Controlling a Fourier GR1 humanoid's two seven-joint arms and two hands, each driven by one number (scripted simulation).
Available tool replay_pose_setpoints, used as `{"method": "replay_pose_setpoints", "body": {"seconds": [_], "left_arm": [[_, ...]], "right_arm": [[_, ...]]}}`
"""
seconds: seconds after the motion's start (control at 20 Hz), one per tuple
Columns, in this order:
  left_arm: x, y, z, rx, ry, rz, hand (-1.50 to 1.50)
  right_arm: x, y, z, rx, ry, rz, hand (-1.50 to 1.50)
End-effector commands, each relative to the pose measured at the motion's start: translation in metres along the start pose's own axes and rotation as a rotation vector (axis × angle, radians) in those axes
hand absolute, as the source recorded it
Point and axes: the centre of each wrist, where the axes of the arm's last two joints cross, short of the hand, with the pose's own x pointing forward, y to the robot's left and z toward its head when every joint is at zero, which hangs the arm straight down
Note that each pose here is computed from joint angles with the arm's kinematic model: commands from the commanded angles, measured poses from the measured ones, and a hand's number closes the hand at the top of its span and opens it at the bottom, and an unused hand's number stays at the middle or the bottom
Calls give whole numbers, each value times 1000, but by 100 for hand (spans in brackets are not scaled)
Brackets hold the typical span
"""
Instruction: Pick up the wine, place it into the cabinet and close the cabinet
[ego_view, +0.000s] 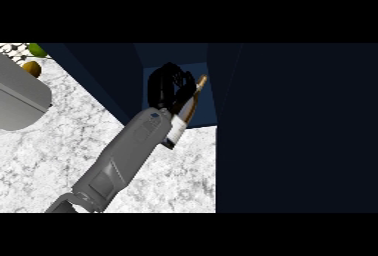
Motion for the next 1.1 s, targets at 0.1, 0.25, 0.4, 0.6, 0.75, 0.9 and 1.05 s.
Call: {"method": "replay_pose_setpoints", "body": {"seconds": [0.1,0.25,0.4,0.6,0.75,0.9,1.05], "left_arm": [[8,0,-14,12,37,-67,150],[2,-1,-13,49,82,-110,150],[4,2,-21,99,89,-172,150],[4,1,-20,95,55,-184,-150],[-5,3,-22,109,87,-238,-150],[-9,3,-21,88,100,-253,-150],[-16,3,-19,85,106,-272,-150]], "right_arm": [[15,-1,-1,31,-39,-30,-150],[11,-1,1,32,-23,-25,-150],[10,-3,2,42,-45,-46,-150],[12,2,-5,16,-33,-32,-150],[10,2,-1,46,-37,-38,-150],[17,4,-6,42,-54,-32,-150],[9,1,-5,51,-33,-42,-150]]}}
